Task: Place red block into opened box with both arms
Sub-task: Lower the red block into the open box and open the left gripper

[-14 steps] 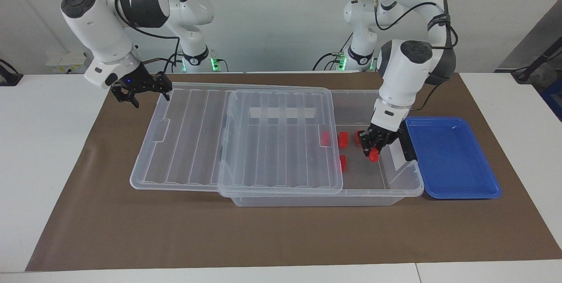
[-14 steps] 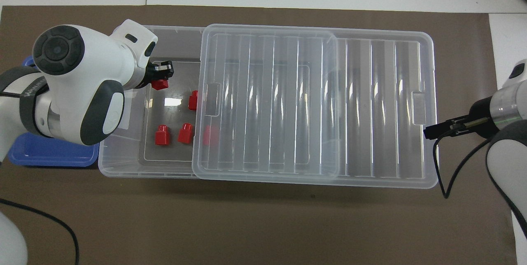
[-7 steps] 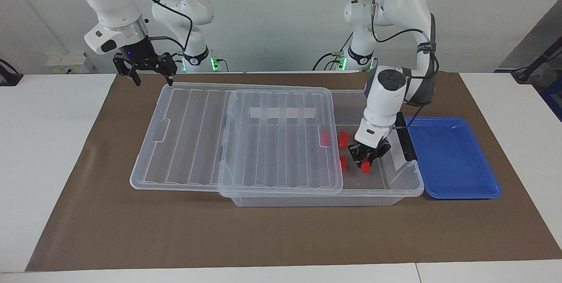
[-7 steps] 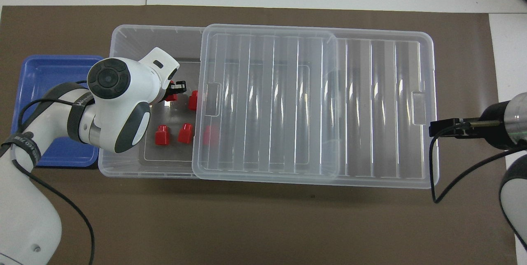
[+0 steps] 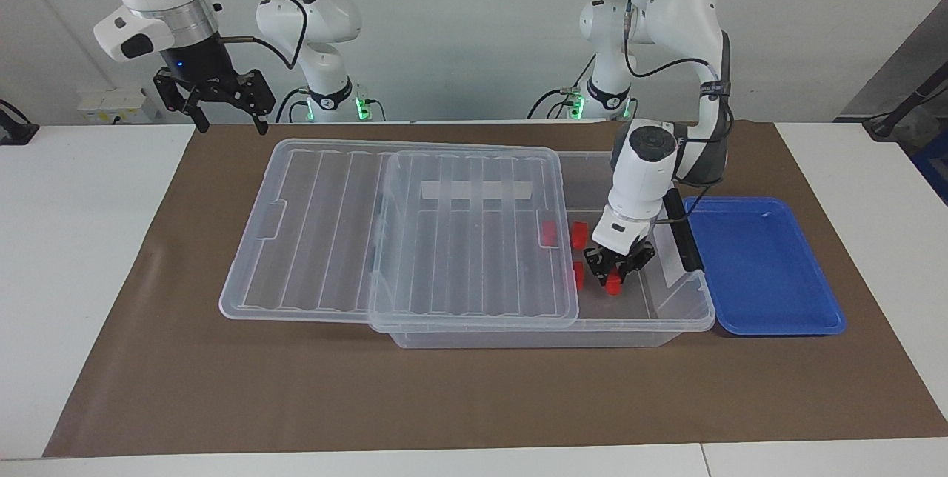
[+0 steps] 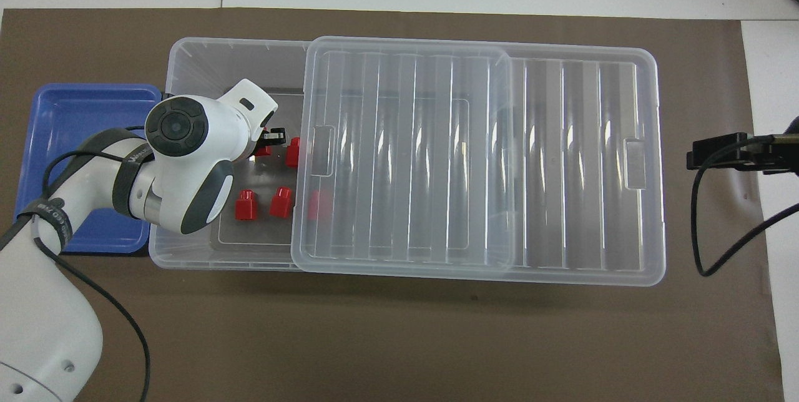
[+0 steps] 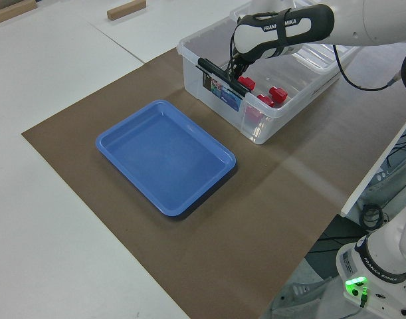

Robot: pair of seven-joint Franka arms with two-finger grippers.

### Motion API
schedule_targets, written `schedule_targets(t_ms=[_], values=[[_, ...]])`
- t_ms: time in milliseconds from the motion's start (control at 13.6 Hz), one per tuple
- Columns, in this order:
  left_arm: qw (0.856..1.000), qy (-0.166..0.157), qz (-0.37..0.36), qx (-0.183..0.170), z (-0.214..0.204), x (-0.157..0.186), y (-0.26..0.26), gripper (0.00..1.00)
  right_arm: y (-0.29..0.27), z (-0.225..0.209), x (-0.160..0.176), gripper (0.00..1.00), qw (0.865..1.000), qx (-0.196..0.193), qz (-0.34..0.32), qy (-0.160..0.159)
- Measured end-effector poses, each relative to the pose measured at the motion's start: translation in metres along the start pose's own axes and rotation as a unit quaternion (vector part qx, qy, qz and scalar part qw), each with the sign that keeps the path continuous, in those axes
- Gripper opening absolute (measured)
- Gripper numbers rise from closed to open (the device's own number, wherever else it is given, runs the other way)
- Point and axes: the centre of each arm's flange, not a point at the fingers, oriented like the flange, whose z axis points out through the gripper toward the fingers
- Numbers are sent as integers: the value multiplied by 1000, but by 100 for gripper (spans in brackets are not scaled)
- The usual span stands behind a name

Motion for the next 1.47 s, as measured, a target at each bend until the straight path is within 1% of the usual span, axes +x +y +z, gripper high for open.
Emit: schedule_targets(t_ms=[221, 516, 589, 663, 737, 811, 884, 958, 1253, 1474], values=[[1000, 0, 3, -1, 9, -3, 0, 35, 2, 4, 9, 100, 1000, -16, -1, -1], [1000, 3, 5, 0, 8, -3, -1, 35, 0, 12, 10, 100, 1000, -18, 3, -9], [1000, 4, 6, 0, 9, -3, -1, 39, 0, 12, 10, 100, 1000, -18, 2, -11], [1000, 3, 6, 1, 9, -3, -1, 48, -1, 13, 10, 100, 1000, -18, 2, -14], [1000, 4, 6, 1, 9, -2, -2, 62, -1, 13, 9, 100, 1000, -18, 2, -16], [1000, 4, 6, 1, 9, -2, -2, 72, -1, 15, 8, 100, 1000, -19, 1, -19], [1000, 4, 6, 2, 9, -2, -3, 85, -1, 16, 8, 100, 1000, -19, 1, -22], [1000, 4, 5, 2, 9, -2, -4, 89, -1, 17, 8, 100, 1000, -19, 1, -23], [1000, 1, 3, 5, 7, 1, -6, 90, -4, 19, 7, 100, 1000, -19, -1, -25], [999, -22, -3, 26, -15, 15, -9, 92, -5, 19, 7, 100, 1000, -19, -2, -25]])
